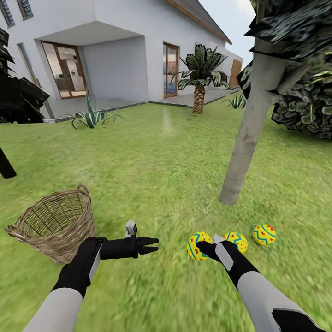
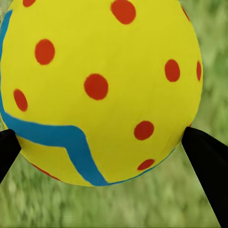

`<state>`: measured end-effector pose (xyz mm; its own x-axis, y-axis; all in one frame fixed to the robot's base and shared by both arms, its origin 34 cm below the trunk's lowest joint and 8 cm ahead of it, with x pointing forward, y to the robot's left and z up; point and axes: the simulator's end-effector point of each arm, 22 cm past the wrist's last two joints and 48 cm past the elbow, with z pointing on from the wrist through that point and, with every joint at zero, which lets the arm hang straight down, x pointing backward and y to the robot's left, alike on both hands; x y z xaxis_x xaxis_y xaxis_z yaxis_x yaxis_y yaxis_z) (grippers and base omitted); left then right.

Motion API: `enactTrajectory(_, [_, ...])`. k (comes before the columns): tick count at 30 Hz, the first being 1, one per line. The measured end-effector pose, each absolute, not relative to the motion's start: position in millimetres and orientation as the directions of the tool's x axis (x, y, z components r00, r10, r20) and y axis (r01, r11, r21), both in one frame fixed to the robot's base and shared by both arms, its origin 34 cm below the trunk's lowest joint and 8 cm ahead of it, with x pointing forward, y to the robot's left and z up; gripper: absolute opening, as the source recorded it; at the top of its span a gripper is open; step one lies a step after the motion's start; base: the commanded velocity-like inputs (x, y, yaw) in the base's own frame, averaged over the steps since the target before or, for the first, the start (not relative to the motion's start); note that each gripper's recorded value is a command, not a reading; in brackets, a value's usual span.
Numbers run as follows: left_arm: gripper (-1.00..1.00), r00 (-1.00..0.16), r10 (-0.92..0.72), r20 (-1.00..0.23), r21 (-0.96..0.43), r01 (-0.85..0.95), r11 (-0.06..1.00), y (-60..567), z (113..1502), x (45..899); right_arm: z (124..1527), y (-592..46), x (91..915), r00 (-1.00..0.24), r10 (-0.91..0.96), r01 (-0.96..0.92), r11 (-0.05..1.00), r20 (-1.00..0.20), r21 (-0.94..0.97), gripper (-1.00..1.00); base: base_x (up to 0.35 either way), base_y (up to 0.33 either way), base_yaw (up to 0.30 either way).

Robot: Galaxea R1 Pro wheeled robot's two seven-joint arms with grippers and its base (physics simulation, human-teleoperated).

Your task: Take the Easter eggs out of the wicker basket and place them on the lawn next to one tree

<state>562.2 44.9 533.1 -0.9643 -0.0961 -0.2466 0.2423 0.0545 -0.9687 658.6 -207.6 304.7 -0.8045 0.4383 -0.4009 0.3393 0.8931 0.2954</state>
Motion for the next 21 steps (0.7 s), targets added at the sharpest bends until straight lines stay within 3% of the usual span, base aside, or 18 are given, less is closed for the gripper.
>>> enactTrajectory(12, [1.00,-0.964,-0.095,-0.247,-0.968,0.243,0.057,44.8,533.0,562.2,305.0,-207.6,658.7,-0.806,0.434,0.336,0.895,-0.403,0.293,-1.00,0.175,0.000,0.000])
enactTrajectory(21, [1.00,-0.965,-0.095,-0.243,-0.970,0.238,0.055,44.8,530.8,562.3,303.8,-197.6,658.7,-0.832,0.362,0.271,0.926,-0.421,0.262,-1.00,0.017,0.000,0.000])
